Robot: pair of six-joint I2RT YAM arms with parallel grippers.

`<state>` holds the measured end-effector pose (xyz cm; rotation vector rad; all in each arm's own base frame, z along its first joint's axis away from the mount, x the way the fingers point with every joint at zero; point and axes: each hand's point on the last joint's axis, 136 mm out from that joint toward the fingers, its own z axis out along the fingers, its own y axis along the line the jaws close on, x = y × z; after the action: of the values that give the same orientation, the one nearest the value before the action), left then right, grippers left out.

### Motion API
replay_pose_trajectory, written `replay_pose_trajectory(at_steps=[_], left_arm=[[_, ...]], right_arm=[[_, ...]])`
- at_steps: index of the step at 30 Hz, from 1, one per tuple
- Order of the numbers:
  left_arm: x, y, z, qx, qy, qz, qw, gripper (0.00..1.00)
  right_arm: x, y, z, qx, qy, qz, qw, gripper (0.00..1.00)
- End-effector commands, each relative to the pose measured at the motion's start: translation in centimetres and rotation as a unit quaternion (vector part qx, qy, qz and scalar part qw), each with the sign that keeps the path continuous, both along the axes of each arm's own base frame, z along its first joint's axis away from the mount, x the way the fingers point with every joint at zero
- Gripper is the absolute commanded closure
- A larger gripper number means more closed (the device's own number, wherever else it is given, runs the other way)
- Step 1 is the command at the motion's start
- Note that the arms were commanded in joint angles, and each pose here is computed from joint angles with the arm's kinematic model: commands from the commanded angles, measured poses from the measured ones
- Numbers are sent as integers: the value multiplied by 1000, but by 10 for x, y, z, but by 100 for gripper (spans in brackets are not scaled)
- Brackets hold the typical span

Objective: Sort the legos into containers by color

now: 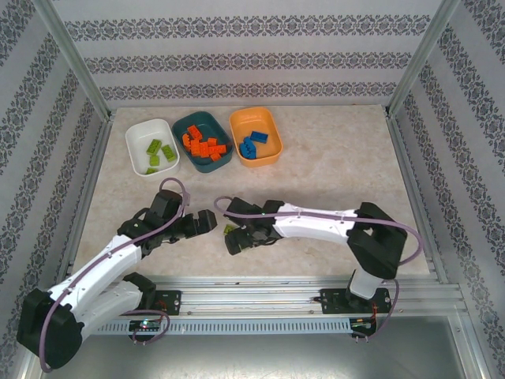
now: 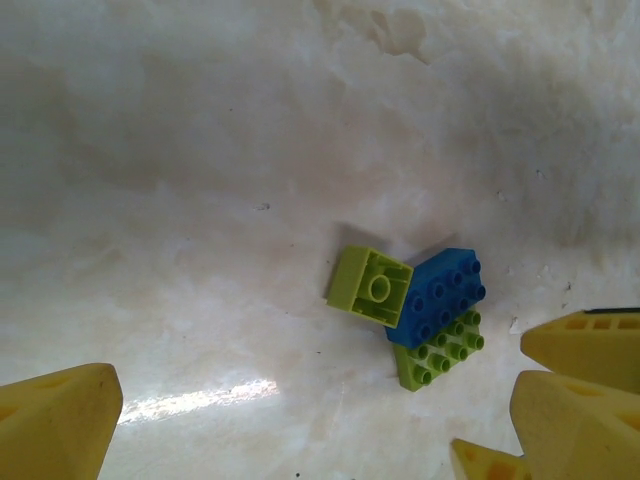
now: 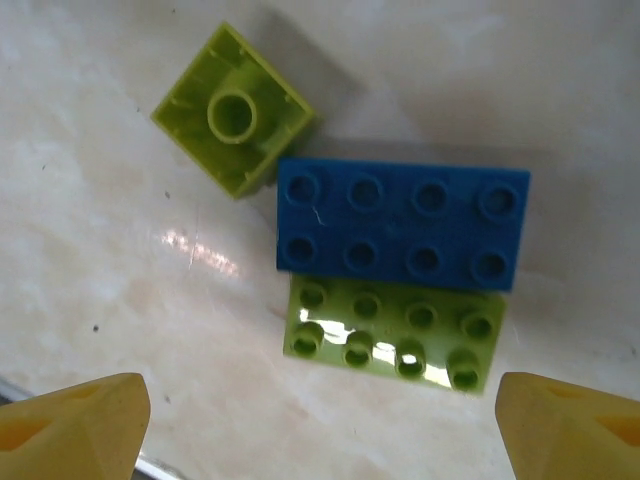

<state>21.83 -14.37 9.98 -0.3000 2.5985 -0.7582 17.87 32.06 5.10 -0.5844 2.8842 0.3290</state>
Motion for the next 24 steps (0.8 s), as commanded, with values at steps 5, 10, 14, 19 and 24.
replay_pose_trajectory(at_steps=[5, 10, 14, 19, 24], left_arm=[[-4, 4, 7, -30, 16, -14, 999, 0], [-2, 9, 7, -40, 20, -14, 999, 0], [-1, 11, 4, -50, 24, -15, 998, 0], [3, 11, 4, -61, 25, -13, 998, 0], [4, 11, 2, -66, 29, -13, 997, 0]], right_arm=[[14, 7, -15, -67, -11, 20, 997, 13], [22, 9, -19, -91, -16, 13, 996, 14], [27, 2, -20, -115, -23, 4, 993, 14], [35, -6, -22, -127, -25, -1, 992, 14], [47, -14, -21, -134, -32, 0, 990, 14]])
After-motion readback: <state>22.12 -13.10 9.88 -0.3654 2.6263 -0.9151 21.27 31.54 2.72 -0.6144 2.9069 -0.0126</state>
